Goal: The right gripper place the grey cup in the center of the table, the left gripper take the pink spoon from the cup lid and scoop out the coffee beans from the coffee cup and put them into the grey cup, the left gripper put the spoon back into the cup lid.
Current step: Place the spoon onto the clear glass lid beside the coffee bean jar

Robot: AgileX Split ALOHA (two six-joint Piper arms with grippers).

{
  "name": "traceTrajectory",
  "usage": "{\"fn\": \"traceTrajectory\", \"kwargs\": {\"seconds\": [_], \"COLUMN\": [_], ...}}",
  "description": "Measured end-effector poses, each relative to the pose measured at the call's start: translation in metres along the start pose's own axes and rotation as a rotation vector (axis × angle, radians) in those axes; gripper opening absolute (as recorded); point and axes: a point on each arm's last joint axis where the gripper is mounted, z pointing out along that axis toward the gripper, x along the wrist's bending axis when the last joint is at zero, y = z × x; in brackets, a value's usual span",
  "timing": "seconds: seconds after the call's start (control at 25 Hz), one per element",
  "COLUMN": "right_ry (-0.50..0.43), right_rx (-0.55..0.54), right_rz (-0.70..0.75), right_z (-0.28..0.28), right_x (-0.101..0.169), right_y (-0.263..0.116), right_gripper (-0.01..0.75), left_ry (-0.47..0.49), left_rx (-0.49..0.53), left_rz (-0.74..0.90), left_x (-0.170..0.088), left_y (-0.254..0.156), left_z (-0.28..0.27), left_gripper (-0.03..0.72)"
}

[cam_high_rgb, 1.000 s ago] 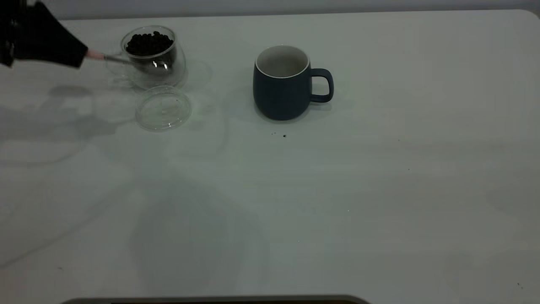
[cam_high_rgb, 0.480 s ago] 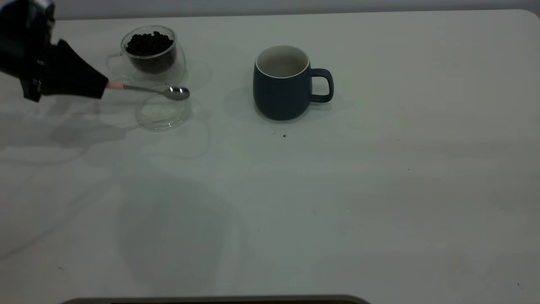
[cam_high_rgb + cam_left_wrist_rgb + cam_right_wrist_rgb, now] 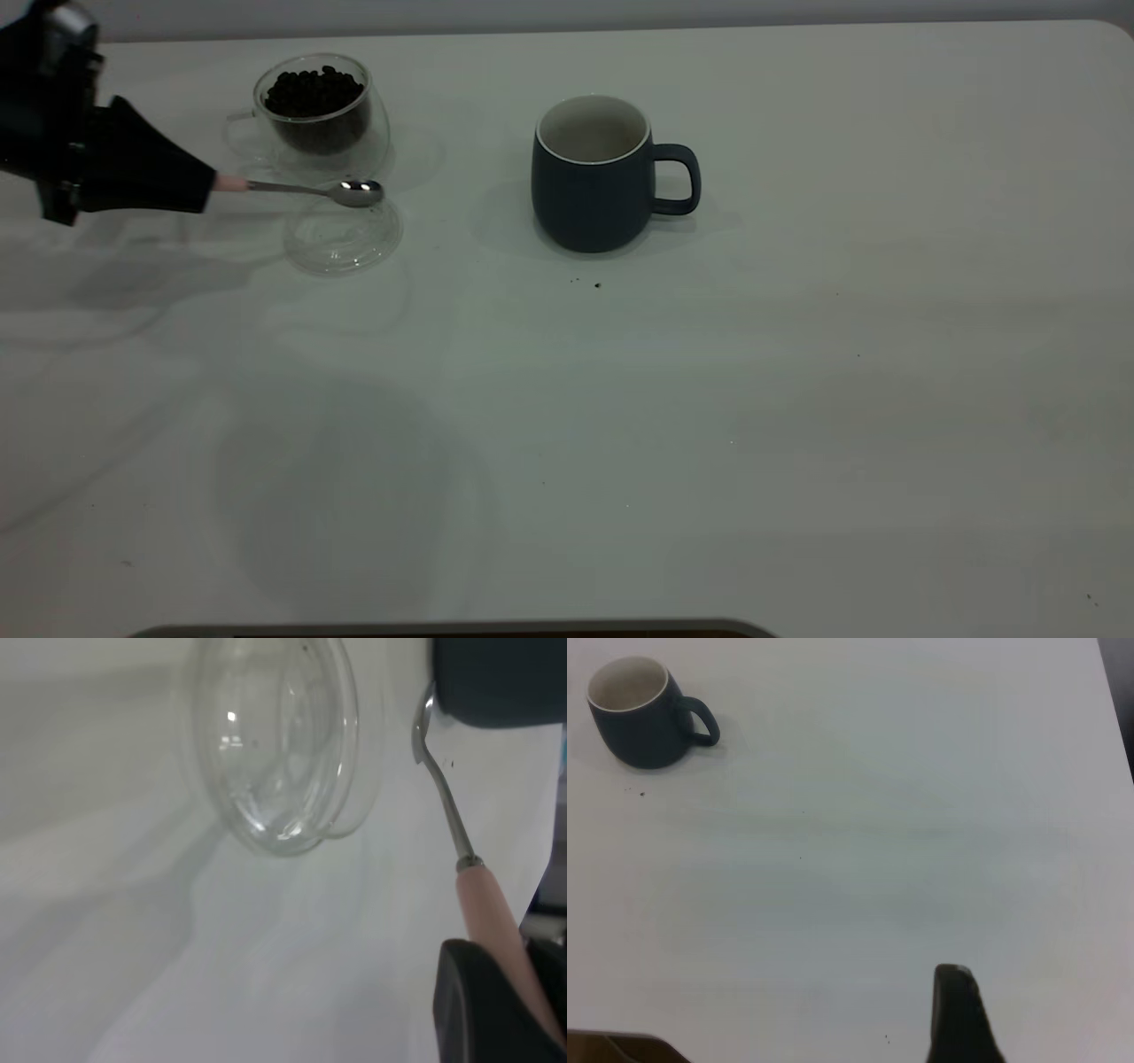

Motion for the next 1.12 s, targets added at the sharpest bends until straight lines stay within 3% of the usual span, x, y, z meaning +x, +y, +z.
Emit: {"fn": "traceTrajectory", "kwargs": {"seconds": [0.24,0.56,1.12], "right_ry": [0.0,0.0,0.0], "right_rx": [0.0,0.0,0.0], "right_rz": [0.0,0.0,0.0], "right_z": [0.0,0.0,0.0], "right_x": [0.0,0.0,0.0], "right_y": [0.0,0.0,0.0], "right_gripper": [0.507,0.507,0.507], "left_ry": [0.02,0.048,0.063], "left_rx": [-0.041,0.009,-0.014], "left_rz": [-0.019,-0.016,-0.033], "left_x": [0.008,0.013,0.015], "left_y": [0.0,-0.002,0.0], "left_z": [-0.01,0.028,0.029], "left_gripper": [0.123,0.123,0.123]}}
